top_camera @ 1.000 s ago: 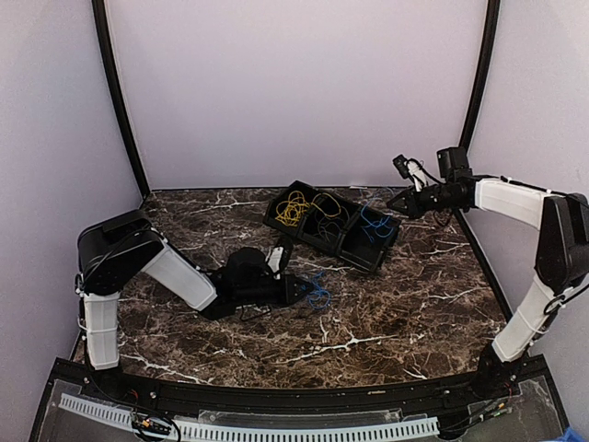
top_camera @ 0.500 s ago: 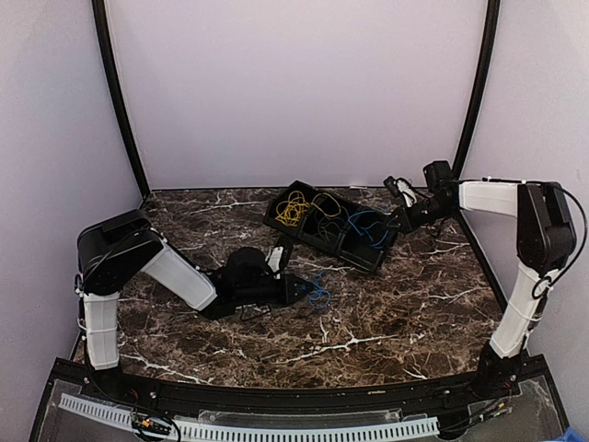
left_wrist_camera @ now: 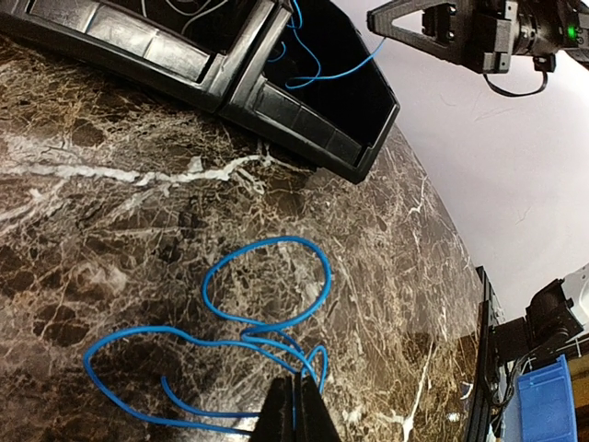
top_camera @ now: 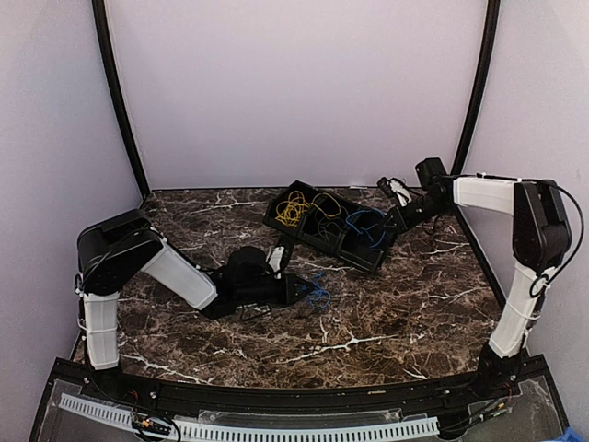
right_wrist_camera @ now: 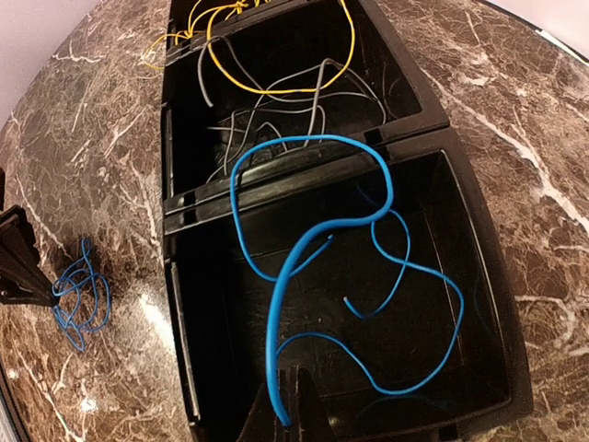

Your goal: Untangle the cables

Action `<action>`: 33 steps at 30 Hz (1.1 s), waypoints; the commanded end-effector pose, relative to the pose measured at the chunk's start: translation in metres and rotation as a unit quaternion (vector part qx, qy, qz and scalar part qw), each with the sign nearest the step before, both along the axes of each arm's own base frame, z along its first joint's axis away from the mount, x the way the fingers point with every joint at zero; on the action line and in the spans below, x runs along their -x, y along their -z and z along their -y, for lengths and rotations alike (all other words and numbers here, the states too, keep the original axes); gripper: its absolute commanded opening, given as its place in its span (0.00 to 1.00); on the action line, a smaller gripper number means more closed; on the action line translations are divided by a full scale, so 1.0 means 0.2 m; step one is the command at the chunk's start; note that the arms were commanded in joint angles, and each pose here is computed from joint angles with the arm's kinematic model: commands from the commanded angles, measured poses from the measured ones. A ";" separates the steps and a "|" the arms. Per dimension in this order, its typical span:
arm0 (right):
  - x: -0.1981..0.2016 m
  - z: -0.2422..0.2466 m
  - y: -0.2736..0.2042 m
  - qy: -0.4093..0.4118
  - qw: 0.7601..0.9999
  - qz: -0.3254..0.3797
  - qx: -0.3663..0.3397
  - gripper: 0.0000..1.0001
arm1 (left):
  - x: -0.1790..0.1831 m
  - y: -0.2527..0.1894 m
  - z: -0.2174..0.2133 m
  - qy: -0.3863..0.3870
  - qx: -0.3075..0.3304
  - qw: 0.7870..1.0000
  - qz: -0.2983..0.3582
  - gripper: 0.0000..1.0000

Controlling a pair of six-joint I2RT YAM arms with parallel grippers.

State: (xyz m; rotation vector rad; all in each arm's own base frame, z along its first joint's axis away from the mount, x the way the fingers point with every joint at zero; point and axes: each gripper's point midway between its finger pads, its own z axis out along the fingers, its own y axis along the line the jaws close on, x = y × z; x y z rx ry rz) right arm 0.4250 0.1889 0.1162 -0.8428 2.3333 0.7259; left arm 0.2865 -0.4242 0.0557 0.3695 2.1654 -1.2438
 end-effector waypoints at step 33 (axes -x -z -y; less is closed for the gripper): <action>-0.07 0.00 0.06 -0.003 0.994 -0.010 0.104 0.07 | 0.02 -0.24 0.04 0.023 0.049 0.998 0.029 0.00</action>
